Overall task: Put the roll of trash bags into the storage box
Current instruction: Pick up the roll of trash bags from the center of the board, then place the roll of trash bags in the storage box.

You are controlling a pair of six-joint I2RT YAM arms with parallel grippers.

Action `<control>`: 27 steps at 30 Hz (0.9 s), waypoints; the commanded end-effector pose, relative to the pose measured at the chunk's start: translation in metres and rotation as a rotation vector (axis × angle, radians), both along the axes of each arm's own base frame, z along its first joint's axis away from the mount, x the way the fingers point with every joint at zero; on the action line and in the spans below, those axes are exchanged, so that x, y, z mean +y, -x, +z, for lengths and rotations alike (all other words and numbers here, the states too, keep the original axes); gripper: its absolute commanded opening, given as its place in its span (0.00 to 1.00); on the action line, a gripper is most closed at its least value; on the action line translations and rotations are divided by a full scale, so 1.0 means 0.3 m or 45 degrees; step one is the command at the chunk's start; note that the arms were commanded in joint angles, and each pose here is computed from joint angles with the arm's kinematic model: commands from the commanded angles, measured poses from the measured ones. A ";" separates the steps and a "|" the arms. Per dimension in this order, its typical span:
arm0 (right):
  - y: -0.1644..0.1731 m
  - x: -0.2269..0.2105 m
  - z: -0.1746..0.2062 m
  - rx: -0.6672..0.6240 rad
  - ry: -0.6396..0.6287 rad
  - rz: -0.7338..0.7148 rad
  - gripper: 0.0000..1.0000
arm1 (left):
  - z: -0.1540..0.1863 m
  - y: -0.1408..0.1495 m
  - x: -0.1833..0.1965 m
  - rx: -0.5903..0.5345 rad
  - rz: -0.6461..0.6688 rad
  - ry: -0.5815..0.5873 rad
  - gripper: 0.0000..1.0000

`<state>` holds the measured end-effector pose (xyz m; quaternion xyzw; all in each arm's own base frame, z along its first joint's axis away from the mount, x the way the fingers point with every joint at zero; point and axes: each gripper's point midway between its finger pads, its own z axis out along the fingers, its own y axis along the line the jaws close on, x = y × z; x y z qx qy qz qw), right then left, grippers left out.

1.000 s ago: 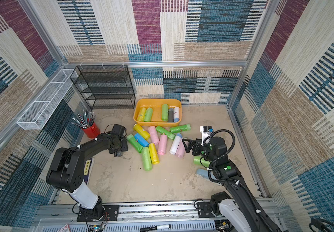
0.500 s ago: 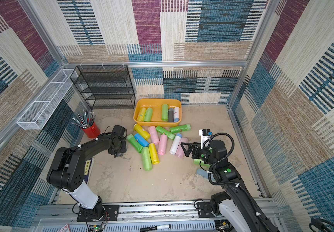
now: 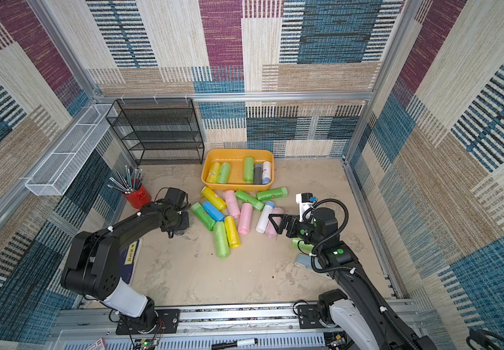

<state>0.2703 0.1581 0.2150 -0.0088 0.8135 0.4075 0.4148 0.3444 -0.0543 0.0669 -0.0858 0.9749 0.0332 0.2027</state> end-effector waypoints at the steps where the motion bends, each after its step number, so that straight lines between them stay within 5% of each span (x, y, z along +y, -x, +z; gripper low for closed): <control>1: -0.016 0.014 0.028 -0.027 -0.046 0.008 0.99 | 0.037 0.010 -0.028 -0.030 -0.030 0.056 0.17; 27: -0.157 0.032 -0.018 0.094 -0.101 -0.076 0.99 | 0.326 -0.062 -0.295 -0.285 -0.236 0.224 0.10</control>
